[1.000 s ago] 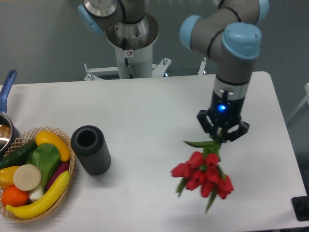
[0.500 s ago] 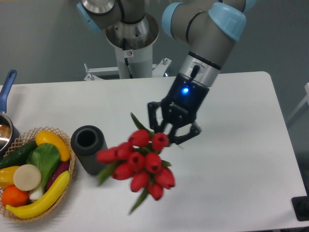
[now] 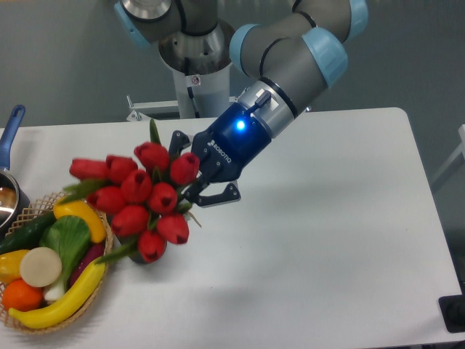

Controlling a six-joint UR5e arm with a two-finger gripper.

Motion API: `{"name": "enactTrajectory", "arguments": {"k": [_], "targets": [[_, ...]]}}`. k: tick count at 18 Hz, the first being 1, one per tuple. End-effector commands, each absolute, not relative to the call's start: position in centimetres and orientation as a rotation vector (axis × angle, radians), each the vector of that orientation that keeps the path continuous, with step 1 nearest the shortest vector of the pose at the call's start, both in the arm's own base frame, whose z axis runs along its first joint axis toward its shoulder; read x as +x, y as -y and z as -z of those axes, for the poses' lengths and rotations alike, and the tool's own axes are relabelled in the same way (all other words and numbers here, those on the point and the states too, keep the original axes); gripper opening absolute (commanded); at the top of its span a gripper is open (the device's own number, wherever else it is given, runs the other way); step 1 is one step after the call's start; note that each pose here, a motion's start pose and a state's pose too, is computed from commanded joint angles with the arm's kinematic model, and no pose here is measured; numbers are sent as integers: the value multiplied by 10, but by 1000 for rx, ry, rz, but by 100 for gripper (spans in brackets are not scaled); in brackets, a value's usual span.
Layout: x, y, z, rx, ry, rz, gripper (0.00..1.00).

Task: Insert the flowers into the vase
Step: 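Carry the red tulips over to the black vase, stems downward, then lower the tulip stems into the black vase opening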

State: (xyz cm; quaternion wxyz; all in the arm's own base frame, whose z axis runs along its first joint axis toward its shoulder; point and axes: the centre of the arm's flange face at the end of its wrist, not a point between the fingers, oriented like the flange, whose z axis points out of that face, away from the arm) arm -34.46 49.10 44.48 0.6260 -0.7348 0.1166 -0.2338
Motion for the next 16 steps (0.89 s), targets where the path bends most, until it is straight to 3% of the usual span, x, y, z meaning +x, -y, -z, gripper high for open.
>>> {"name": "enactTrajectory", "arguments": {"k": [6, 16], "targets": [[-315, -489, -410, -1637, -320, 567, 23], [-288, -486, -411, -1617, -358, 577, 23]]}}
